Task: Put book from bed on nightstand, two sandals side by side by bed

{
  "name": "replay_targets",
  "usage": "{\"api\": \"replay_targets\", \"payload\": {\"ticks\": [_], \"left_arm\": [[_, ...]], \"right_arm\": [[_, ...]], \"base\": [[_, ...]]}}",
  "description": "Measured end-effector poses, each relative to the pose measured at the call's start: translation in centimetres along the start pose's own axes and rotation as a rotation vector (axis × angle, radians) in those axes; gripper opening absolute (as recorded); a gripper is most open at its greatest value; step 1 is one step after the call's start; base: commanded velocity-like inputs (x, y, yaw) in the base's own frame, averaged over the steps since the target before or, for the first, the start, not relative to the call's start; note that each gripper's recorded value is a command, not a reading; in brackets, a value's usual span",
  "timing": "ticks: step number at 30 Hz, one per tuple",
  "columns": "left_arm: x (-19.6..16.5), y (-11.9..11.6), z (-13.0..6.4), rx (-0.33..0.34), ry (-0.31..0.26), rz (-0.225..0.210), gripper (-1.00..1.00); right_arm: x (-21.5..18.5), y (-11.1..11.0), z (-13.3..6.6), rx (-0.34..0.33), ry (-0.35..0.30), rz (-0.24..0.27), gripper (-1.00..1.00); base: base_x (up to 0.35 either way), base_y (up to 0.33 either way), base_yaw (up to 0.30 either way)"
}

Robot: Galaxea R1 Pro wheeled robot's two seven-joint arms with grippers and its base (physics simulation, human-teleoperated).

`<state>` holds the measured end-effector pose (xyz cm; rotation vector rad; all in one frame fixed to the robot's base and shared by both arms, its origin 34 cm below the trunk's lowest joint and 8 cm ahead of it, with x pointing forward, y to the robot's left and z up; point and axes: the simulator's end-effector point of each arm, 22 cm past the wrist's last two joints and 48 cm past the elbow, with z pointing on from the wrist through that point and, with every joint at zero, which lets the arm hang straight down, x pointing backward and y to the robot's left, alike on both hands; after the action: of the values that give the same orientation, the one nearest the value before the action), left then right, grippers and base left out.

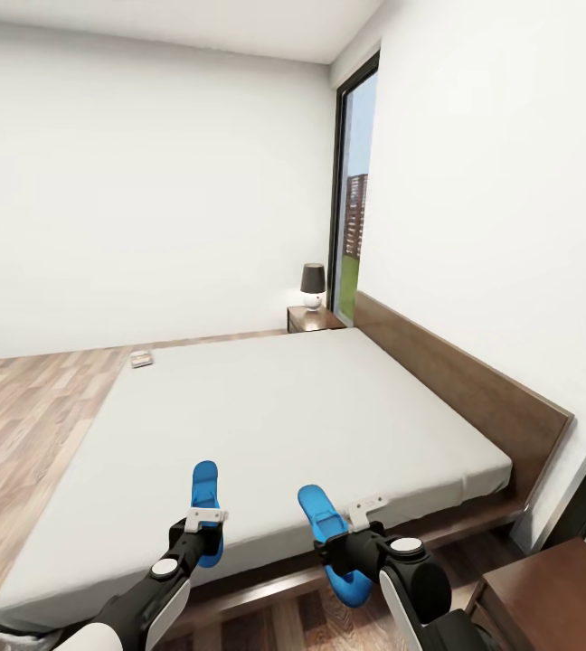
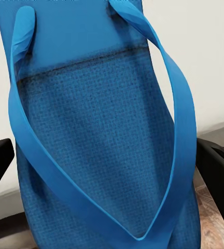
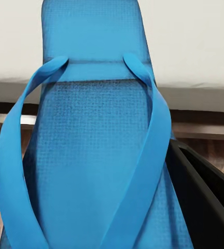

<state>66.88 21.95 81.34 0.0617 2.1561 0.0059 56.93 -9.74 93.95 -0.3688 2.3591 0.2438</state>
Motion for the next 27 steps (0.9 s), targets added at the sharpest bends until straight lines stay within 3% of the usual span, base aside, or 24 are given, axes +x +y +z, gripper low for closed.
{"api": "replay_targets", "payload": {"ticks": [16, 27], "left_arm": [[0.00, 0.01, 0.00, 0.000, 0.000, 0.000, -1.00], [-0.06, -0.02, 0.00, 0.000, -0.001, 0.000, -1.00]], "right_arm": [[0.00, 0.01, 0.01, 0.000, 0.000, 0.000, -1.00], [-0.01, 0.00, 0.00, 0.000, 0.000, 0.000, -1.00]], "base": [[0.000, 0.000, 0.213], [0.000, 0.000, 0.042]]}}
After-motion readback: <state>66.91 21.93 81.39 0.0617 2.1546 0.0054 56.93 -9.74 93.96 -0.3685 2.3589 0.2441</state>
